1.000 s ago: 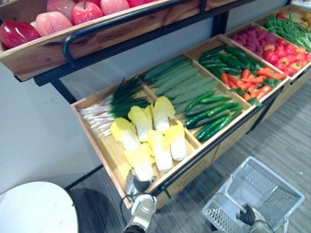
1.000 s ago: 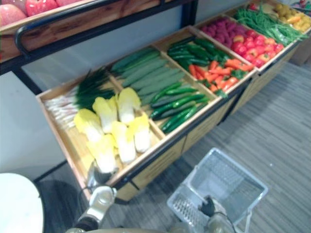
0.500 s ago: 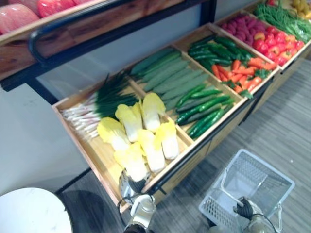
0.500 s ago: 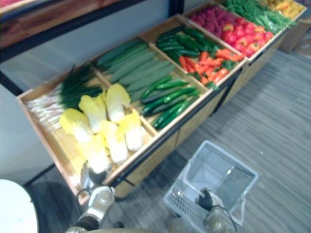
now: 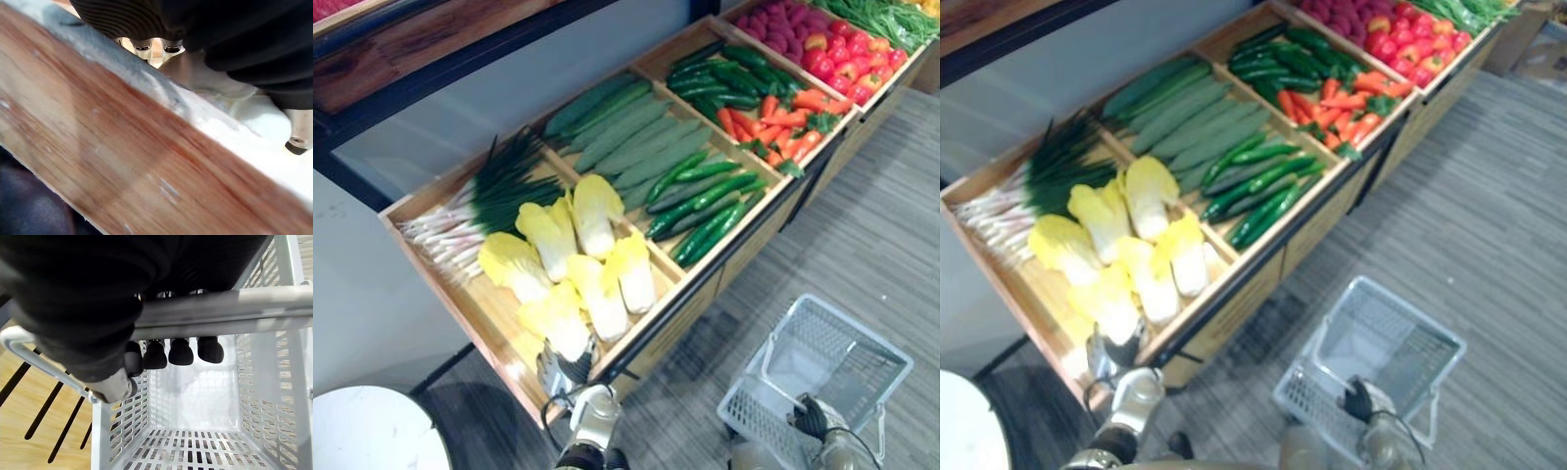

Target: Pick vegetable in the basket

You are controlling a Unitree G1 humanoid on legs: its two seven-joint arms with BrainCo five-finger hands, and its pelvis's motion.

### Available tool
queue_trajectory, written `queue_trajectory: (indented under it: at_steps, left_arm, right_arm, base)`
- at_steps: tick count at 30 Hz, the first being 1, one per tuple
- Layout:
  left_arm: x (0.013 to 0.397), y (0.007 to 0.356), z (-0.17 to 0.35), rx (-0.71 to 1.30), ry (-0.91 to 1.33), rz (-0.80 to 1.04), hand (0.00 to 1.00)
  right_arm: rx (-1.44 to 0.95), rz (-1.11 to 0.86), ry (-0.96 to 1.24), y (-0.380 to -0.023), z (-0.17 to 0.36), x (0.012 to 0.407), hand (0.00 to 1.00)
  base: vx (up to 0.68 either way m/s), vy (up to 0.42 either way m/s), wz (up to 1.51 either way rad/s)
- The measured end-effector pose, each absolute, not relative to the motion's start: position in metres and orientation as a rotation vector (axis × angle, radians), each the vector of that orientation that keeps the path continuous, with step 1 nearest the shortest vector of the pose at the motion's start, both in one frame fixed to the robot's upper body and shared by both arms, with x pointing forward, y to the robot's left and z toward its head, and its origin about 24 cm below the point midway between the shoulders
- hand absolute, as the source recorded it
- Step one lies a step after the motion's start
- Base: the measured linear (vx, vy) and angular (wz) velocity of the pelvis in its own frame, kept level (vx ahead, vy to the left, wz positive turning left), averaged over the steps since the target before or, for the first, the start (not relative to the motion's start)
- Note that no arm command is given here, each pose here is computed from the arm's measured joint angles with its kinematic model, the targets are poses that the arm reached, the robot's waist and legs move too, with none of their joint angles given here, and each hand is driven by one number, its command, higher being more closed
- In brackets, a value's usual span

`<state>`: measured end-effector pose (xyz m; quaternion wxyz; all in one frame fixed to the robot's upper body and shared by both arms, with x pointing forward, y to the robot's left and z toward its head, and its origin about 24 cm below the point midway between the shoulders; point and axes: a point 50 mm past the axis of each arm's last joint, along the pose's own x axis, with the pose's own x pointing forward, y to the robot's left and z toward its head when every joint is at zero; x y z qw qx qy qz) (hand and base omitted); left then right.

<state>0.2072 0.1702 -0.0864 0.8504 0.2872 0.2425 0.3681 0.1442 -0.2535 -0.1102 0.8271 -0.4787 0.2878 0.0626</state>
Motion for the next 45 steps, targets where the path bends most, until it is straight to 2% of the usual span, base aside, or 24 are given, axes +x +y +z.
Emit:
queue_trajectory:
  at_steps: [15,26,31,36,45]
  left_arm:
    - [0.204,0.160,-0.089,0.576,0.485,0.714,1.00]
    - [0.202,0.161,-0.078,0.545,0.424,0.575,1.00]
    - [0.196,0.178,-0.071,0.627,0.401,0.501,1.00]
    - [0.197,0.196,-0.060,0.719,0.362,0.498,1.00]
    - [0.199,0.213,-0.042,0.764,0.306,0.552,1.00]
  right_arm:
    - [-1.012,0.116,0.652,-0.253,-0.114,0.140,1.00]
    - [-0.961,0.032,0.704,-0.255,-0.117,0.136,1.00]
    - [-0.934,-0.024,0.698,-0.259,-0.114,0.138,1.00]
    - [-0.928,-0.042,0.684,-0.262,-0.111,0.141,1.00]
    - [-0.919,-0.046,0.646,-0.262,-0.106,0.147,1.00]
  base:
    - [0.03,0.005,0.08]
    - [0.02,0.002,0.09]
    - [0.04,0.004,0.07]
    - [0.05,0.007,0.01]
    - [0.00,0.001,0.00]
